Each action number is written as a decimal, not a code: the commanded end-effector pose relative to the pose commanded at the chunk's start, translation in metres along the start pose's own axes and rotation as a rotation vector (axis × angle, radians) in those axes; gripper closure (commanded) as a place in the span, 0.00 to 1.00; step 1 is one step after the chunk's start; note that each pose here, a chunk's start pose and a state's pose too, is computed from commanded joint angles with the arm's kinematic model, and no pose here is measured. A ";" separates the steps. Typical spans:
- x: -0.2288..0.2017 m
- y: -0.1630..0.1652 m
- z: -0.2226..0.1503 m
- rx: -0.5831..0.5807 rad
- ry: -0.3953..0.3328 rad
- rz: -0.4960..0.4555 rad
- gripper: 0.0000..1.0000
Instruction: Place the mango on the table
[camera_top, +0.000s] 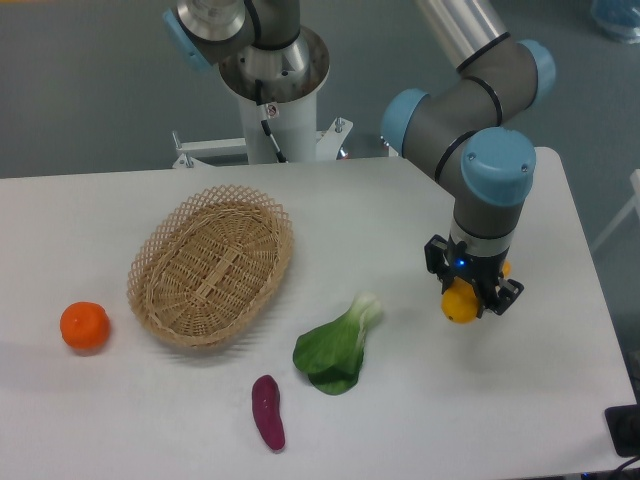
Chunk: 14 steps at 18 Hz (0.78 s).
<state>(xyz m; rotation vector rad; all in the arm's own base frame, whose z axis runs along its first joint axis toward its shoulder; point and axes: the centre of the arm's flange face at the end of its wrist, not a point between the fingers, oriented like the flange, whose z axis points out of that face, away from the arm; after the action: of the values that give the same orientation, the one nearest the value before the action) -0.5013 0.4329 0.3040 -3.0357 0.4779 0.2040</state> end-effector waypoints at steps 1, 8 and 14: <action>0.000 0.000 0.001 0.000 0.001 0.000 0.62; 0.000 0.000 0.000 0.000 -0.009 0.009 0.61; 0.013 0.004 0.011 -0.006 0.021 0.009 0.61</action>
<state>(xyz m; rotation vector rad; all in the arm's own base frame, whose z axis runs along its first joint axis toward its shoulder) -0.4919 0.4263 0.2915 -3.0447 0.4933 0.1750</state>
